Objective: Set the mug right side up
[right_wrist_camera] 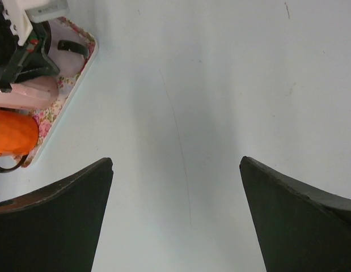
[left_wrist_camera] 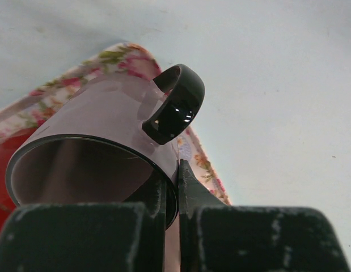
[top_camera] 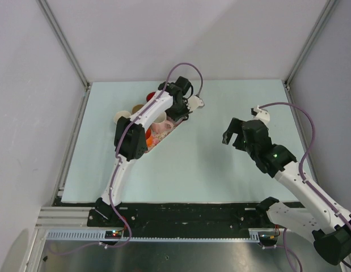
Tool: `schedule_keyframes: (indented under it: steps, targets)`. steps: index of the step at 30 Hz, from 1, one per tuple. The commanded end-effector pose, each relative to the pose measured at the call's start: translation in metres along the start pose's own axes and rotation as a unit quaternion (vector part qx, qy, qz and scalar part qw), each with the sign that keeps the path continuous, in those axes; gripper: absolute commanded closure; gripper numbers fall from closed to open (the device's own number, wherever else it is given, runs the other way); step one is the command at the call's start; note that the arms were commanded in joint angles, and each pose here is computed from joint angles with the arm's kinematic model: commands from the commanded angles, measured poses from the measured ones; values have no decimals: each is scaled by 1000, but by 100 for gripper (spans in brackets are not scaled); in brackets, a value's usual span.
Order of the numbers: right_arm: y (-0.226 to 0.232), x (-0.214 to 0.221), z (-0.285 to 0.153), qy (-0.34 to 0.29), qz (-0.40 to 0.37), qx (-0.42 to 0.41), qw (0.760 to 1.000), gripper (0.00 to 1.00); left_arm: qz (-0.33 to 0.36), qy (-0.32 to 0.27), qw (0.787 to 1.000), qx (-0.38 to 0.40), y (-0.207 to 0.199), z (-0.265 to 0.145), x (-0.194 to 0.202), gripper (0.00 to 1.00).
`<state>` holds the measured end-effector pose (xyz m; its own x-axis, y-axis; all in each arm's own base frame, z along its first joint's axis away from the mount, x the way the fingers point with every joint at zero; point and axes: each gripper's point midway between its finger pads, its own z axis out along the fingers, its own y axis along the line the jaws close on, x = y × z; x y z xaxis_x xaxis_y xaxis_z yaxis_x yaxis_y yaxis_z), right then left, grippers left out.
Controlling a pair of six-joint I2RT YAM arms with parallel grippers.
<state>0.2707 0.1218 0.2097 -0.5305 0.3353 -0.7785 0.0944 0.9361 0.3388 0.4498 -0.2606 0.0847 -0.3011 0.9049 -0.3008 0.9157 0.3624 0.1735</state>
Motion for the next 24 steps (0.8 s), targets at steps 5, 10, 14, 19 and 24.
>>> schedule_keyframes:
  steps: [5, 10, 14, 19, 24]
  targets:
    - [4, -12, -3, -16, 3, -3, 1000, 1, 0, -29, 1000, -6, 9, -14, -5, 73]
    - [2, -13, -4, -19, 1, -1, 1000, 1, -13, -70, 996, -52, 31, -55, -23, 33]
    - [-2, -14, -2, -20, -4, 7, 1000, 1, -25, -118, 988, -98, 45, -110, -41, 21]
    - [-15, -22, -2, -40, -20, 37, 998, 1, -72, -194, 969, -131, 38, -196, -51, 16]
    - [-29, -29, 0, -61, -39, 55, 996, 1, -147, -237, 946, -165, 21, -268, -17, 13]
